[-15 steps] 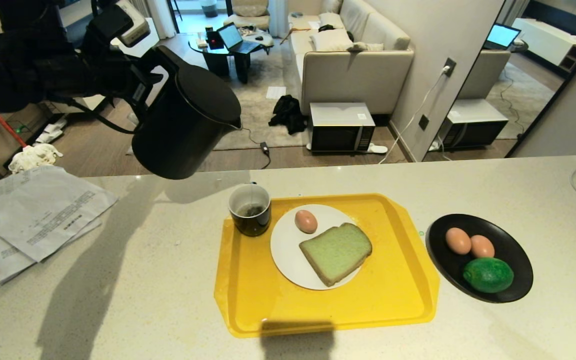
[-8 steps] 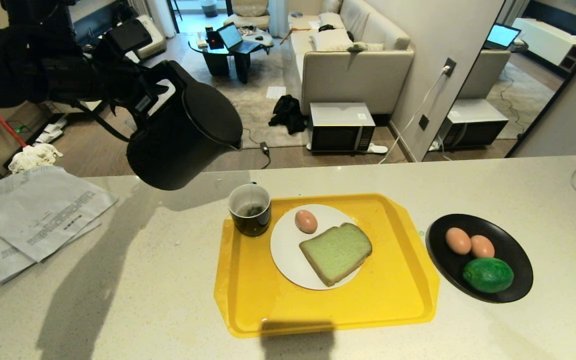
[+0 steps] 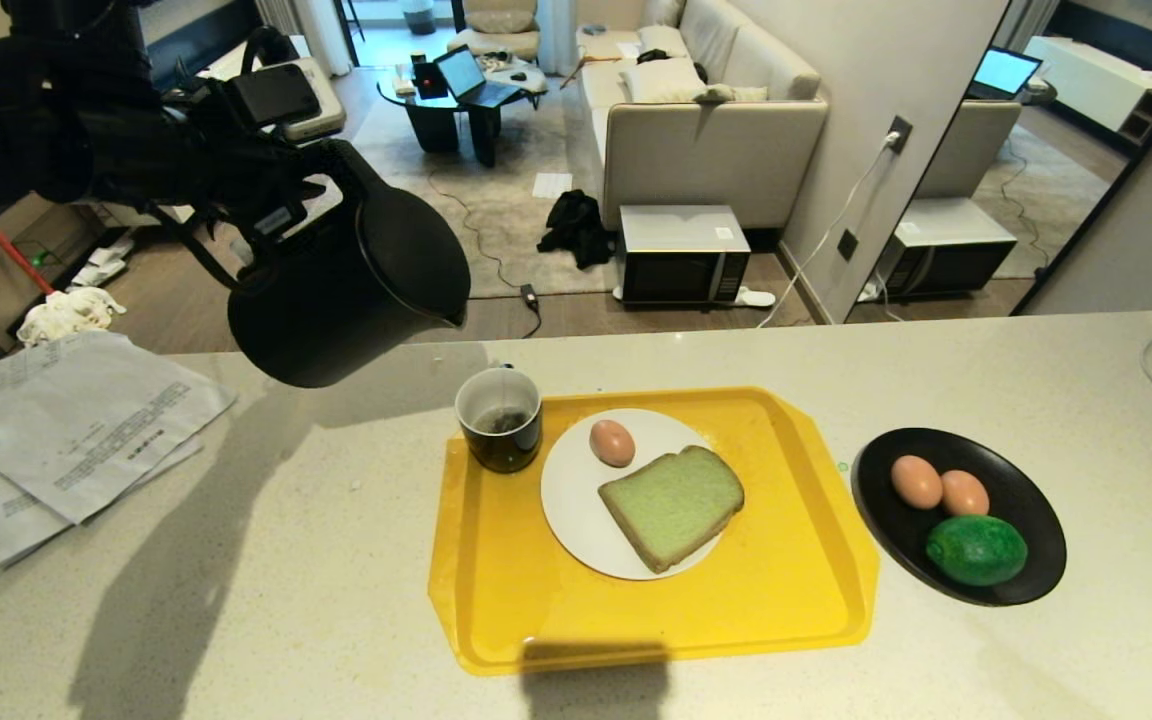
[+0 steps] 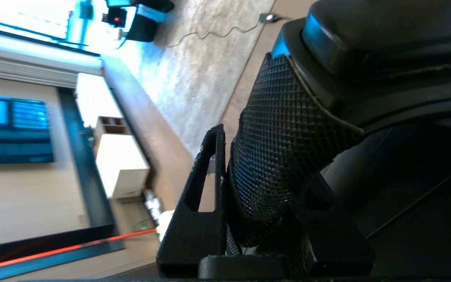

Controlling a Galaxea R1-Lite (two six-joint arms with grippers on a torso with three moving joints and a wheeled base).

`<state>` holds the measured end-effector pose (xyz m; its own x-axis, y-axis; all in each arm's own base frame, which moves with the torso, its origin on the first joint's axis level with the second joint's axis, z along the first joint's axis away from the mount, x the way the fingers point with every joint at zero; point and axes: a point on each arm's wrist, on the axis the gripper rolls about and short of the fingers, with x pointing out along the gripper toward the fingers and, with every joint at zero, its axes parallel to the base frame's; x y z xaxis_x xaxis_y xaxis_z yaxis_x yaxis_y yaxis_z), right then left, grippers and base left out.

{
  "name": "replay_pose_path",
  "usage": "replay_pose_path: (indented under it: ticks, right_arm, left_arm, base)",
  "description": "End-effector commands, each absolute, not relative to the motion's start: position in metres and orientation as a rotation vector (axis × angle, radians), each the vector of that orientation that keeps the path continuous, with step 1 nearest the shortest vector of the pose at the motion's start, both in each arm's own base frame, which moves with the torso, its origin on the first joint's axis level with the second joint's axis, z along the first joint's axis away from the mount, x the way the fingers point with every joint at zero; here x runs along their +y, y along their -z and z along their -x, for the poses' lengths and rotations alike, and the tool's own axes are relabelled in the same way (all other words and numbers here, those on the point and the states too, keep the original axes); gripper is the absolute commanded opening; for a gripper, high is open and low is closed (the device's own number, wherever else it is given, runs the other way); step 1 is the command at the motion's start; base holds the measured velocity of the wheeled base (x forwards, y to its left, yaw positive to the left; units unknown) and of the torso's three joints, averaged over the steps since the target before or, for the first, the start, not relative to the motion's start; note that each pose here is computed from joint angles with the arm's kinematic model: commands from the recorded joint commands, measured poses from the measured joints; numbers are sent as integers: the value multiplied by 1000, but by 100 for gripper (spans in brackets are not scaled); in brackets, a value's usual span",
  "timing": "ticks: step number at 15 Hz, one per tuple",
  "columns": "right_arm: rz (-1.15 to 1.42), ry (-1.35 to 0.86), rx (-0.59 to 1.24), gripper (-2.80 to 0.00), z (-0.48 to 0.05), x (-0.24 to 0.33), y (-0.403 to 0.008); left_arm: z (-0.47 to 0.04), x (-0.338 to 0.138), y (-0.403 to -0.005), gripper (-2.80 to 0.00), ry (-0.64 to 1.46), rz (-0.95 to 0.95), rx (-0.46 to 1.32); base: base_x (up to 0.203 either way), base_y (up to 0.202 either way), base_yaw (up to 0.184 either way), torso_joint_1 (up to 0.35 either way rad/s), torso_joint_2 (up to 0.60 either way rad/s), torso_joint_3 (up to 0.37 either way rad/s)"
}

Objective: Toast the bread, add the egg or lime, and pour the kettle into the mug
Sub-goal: Pour water into a cup

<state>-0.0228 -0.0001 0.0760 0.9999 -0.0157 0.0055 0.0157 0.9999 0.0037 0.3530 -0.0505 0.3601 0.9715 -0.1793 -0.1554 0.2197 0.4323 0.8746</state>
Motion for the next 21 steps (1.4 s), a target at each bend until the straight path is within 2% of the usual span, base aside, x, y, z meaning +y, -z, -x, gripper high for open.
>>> replay_pose_path:
  ticks: [1,21]
  right_arm:
    - [-4,15,-6,-280,23,0,-76]
    - [-3,15,-6,-280,23,0,-76]
  left_arm:
    - [-351,-53,-361,-280,248,-1133,36]
    - [-330,-77,-365,-280,249,-1330,99]
  base:
    - [0,0,0,0,0,0]
    - [0,0,0,0,0,0]
